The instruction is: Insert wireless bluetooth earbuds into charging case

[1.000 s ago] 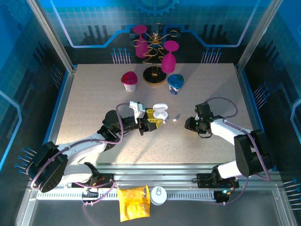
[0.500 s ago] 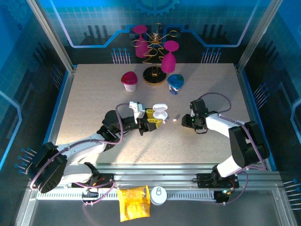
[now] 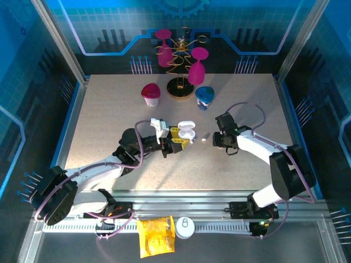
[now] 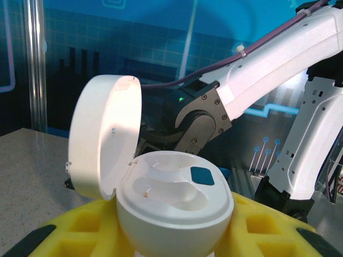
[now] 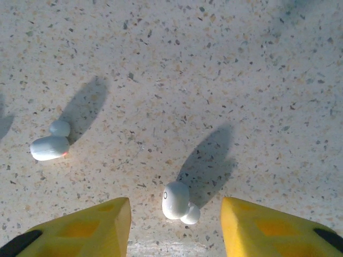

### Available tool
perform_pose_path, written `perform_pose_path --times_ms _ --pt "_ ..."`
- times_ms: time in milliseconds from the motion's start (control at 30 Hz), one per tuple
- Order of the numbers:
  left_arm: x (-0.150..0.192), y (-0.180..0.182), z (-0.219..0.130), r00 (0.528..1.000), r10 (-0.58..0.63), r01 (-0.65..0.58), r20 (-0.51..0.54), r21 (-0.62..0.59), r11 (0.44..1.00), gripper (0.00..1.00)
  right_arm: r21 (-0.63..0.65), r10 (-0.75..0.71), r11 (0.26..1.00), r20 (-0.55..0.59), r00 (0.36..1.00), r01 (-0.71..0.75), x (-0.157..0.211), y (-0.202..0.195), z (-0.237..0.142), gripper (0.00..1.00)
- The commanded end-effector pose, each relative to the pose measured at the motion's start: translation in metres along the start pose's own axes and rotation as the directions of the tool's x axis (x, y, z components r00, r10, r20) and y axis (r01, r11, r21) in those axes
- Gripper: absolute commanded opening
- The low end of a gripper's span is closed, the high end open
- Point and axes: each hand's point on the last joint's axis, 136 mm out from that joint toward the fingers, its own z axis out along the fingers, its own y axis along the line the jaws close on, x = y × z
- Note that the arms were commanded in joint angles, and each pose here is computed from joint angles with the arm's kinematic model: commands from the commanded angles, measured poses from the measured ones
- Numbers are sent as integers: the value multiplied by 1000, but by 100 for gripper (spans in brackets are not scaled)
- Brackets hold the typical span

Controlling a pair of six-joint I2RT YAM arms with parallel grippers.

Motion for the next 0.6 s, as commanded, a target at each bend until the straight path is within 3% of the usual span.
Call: perform_pose_path --times_ms 0,167,567 --pt "-4 0 -6 999 46 -46 16 -14 999 26 82 -56 995 -13 998 57 -5 -2 -4 44" --pt "-6 -1 -8 998 53 -52 20 -18 998 26 132 -125 983 -53 991 131 -2 1 3 35" --pt "-6 -1 -10 998 51 -50 20 -25 998 26 201 -195 954 -147 970 222 5 2 24 26"
